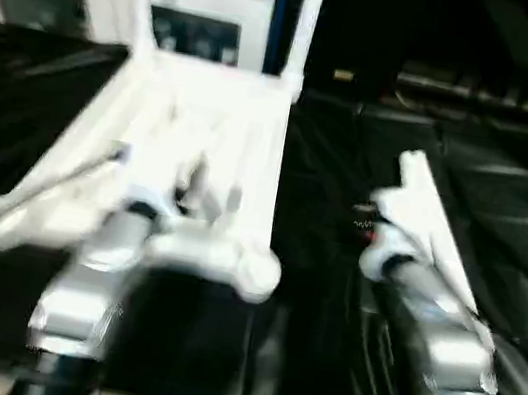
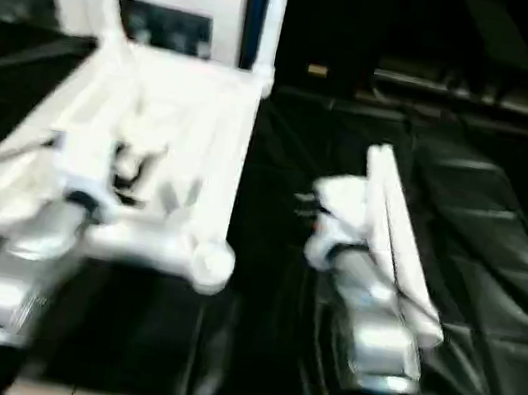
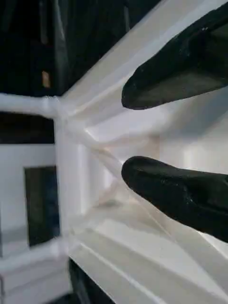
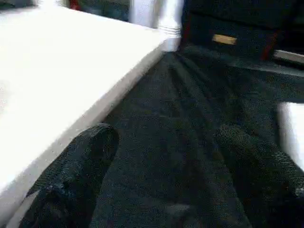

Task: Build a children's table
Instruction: Rotate table base

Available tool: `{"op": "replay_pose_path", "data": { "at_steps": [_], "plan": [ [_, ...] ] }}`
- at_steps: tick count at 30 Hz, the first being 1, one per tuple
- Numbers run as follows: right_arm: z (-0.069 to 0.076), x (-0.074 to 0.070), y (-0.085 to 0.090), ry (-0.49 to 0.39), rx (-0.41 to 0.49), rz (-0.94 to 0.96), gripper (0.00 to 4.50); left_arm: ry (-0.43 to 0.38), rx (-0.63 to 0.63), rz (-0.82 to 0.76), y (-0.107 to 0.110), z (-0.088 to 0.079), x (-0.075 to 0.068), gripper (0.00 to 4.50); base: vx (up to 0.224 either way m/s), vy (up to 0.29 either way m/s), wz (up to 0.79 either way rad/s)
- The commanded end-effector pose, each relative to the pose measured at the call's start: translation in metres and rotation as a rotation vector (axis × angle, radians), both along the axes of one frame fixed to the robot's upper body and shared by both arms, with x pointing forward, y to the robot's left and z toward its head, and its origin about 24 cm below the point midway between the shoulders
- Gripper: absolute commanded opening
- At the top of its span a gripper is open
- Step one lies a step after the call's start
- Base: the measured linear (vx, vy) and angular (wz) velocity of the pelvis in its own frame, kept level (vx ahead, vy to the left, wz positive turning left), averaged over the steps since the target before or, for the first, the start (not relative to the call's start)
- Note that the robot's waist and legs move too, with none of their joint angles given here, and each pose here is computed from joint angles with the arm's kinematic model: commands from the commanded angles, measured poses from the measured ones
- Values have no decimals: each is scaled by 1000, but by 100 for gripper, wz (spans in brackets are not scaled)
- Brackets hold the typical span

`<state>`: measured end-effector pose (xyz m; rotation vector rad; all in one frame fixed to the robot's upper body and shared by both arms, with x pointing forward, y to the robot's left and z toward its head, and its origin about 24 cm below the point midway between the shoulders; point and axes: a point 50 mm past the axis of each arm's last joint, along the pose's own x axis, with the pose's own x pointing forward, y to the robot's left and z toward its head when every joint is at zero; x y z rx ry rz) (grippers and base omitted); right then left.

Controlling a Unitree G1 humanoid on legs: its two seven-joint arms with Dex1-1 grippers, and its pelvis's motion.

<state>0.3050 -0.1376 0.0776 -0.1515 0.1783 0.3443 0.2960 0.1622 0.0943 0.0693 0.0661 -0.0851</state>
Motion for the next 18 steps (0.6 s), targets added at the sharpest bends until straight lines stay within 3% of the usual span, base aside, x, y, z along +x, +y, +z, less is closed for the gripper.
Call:
{"op": "replay_pose_path", "data": {
  "at_steps": [1,2,5,11,18],
  "plan": [
    [2,1,-13,23,-47,-61,386,-21,-26,-51,-10,3,-1,216,22,-69,4],
    [2,1,-14,87,-11,-41,386,-5,-15,-78,-11,3,-1,216,22,-69,4],
    [12,7,-21,126,80,-62,403,26,4,-191,-13,1,-6,219,64,-83,-6],
    [18,17,-34,170,6,-137,440,73,97,-367,-15,-4,-14,221,1,-11,-2],
    [21,24,-54,388,-71,-259,446,115,159,-540,-10,2,-15,221,-52,7,7]
  ]
}}
